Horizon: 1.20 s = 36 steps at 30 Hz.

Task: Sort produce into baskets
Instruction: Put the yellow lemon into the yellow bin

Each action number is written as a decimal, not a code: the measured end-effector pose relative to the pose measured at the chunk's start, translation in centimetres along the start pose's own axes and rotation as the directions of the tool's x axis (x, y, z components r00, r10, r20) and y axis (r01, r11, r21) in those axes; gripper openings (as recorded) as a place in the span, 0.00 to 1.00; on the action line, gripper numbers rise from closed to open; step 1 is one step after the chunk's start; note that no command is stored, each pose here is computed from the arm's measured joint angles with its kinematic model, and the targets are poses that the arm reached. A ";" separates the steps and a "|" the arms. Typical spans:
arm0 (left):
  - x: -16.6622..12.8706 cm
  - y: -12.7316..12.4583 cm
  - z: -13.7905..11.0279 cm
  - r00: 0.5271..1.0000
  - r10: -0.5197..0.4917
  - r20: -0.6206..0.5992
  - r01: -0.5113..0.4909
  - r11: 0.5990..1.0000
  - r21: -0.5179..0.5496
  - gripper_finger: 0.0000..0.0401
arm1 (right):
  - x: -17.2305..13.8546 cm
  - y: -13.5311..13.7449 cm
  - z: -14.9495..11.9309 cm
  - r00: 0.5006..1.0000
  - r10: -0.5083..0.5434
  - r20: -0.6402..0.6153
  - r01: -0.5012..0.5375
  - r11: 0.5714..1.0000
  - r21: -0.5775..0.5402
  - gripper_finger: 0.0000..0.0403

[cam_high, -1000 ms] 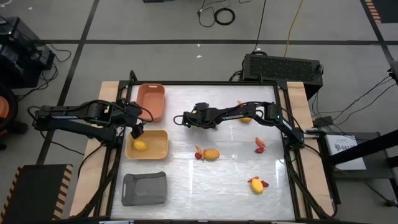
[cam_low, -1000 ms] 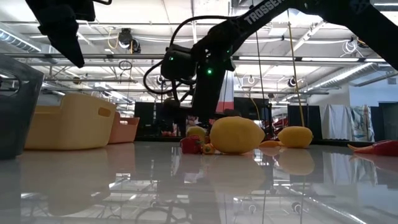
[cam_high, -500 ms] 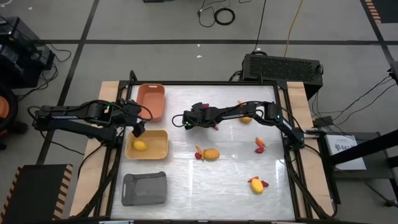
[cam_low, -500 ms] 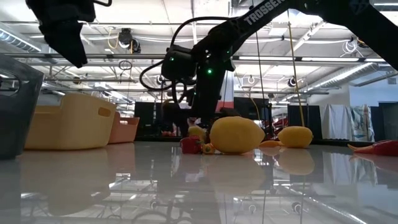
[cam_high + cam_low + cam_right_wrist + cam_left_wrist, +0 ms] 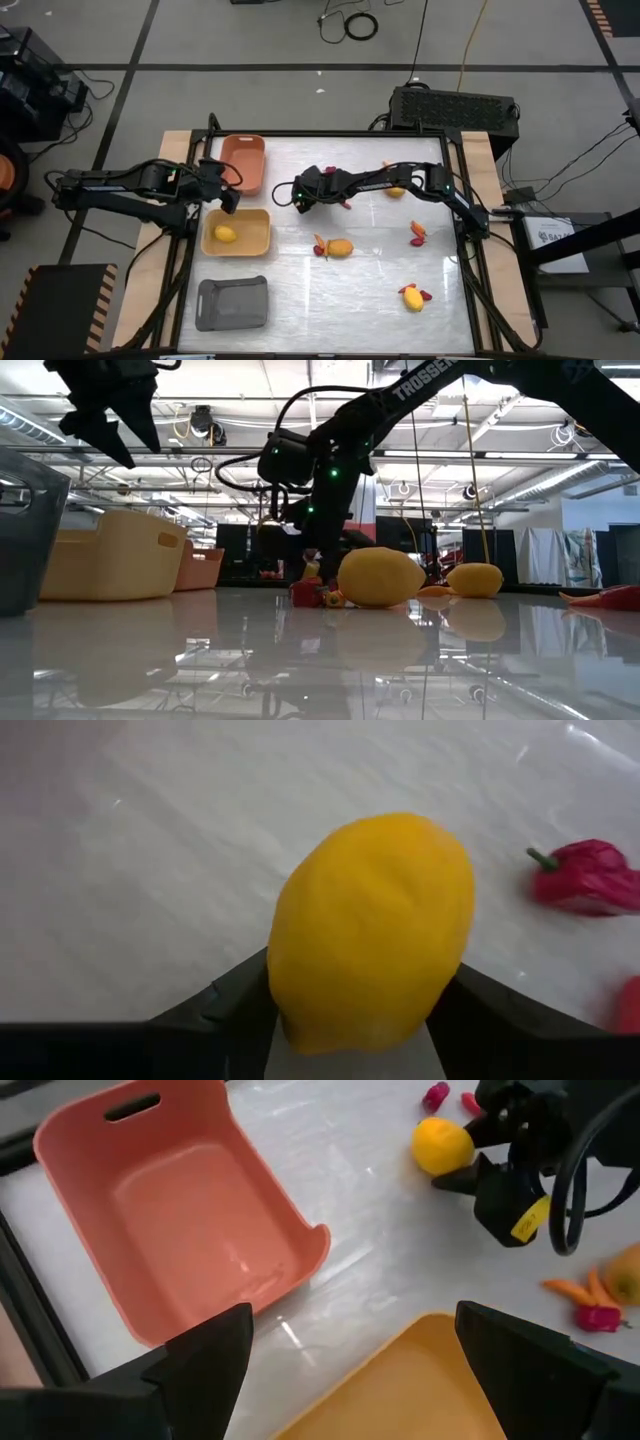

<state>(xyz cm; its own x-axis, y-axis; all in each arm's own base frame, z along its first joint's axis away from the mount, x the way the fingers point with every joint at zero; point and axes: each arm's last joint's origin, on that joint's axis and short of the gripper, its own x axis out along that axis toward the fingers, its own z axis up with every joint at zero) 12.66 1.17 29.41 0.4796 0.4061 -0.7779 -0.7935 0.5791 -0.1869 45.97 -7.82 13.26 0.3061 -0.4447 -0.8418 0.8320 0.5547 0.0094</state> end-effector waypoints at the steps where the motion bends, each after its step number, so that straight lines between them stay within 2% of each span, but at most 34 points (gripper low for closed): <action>1: 0.0 0.0 0.0 1.000 -0.004 0.001 0.004 1.000 0.000 0.88 | -0.1 0.0 0.1 1.000 0.005 -0.005 -0.005 1.000 -0.006 0.53; 8: 0.0 -0.2 0.1 1.000 -0.016 0.015 0.014 0.988 0.152 0.88 | -1.6 1.8 0.6 0.992 0.122 -0.025 -0.123 0.992 -0.032 0.53; 14: 0.0 0.0 -0.3 0.997 -0.037 -0.074 0.056 0.963 0.265 0.88 | -5.4 5.7 1.3 0.956 0.281 0.081 -0.278 0.960 -0.048 0.53; 17: 0.0 0.2 -0.5 0.995 -0.022 -0.094 0.052 0.944 0.325 0.88 | -7.9 8.2 1.8 0.891 0.411 0.193 -0.398 0.911 -0.104 0.53; 20: 0.0 0.4 -0.6 0.994 -0.001 -0.109 0.043 0.920 0.389 0.88 | -10.1 10.6 1.5 0.781 0.542 0.310 -0.498 0.840 -0.216 0.53; 23: 0.0 0.5 -0.7 0.993 0.010 -0.116 0.042 0.897 0.441 0.88 | -11.4 12.2 0.8 0.691 0.617 0.377 -0.529 0.787 -0.318 0.53; 26: -0.1 0.6 -0.8 0.992 0.020 -0.124 0.041 0.879 0.475 0.88 | -11.1 13.1 0.2 0.651 0.641 0.407 -0.545 0.768 -0.337 0.53; 31: 0.0 0.7 -0.9 0.990 0.035 -0.135 0.041 0.853 0.521 0.88 | -8.7 13.6 -1.3 0.686 0.628 0.368 -0.542 0.778 -0.318 0.53; 33: 0.2 0.8 -1.1 0.989 0.044 -0.143 0.040 0.843 0.536 0.88 | -8.4 13.6 -1.7 0.708 0.616 0.346 -0.552 0.788 -0.273 0.53; 36: 0.5 0.9 -1.4 0.987 0.050 -0.150 0.042 0.834 0.551 0.88 | -8.4 13.7 -1.8 0.710 0.616 0.342 -0.563 0.788 -0.249 0.53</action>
<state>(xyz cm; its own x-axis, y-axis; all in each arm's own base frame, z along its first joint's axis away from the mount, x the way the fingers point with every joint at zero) 11.71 0.93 28.01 0.3777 0.3236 -0.8675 -0.4353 0.8890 0.1421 53.93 4.80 19.51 0.8878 -0.2149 -0.4071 0.3679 0.8627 0.3469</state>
